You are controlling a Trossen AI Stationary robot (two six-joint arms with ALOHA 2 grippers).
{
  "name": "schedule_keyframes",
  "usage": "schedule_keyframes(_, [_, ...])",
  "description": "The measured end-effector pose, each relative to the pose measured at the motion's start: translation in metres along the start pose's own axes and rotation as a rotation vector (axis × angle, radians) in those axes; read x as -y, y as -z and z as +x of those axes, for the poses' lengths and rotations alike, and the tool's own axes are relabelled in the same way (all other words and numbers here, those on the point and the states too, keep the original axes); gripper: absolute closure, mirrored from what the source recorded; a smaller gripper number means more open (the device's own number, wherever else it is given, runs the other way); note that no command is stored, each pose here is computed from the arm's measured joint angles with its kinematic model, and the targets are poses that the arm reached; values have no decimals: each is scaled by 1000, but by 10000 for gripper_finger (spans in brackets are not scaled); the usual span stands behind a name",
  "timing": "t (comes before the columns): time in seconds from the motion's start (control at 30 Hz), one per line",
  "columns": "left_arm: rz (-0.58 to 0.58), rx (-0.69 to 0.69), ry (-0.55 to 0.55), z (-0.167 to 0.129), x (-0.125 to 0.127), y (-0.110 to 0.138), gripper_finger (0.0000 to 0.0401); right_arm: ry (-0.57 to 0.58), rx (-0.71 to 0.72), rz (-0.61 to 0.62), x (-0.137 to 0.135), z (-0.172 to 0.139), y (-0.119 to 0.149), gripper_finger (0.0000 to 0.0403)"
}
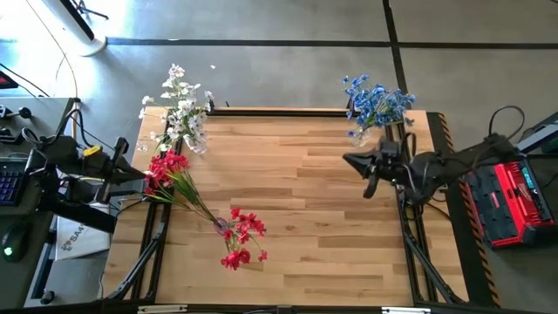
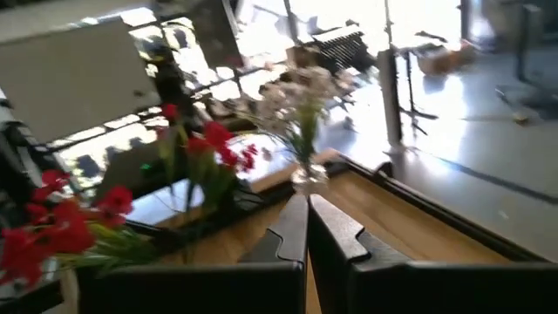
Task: Sort flowers into vase by color
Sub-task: Return to Home Position
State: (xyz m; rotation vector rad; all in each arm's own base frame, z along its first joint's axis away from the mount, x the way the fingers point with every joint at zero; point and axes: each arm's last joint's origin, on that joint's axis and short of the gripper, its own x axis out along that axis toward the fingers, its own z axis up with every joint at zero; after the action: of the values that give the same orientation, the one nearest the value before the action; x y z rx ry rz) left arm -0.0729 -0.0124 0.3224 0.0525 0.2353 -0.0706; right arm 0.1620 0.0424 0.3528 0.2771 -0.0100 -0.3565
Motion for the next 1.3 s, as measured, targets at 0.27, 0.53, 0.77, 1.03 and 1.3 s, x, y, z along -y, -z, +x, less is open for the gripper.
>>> schedule_keyframes(0.27, [69, 214, -45, 7, -4, -20, 401, -41, 31, -36, 20, 15, 31, 403])
schedule_keyframes(0.53, [14, 139, 129, 35, -3, -7, 401, -40, -13, 32, 24, 17, 41, 403])
schedule_keyframes(0.77, [-30, 4, 196, 12, 3, 2, 401, -80, -30, -20, 21, 16, 42, 403])
schedule_keyframes(1.03, [4, 28, 104, 6, 8, -2, 401, -79, -30, -20, 21, 16, 42, 403])
schedule_keyframes(1.3, [51, -53, 4, 23, 7, 7, 401, -79, -30, -17, 21, 16, 42, 403])
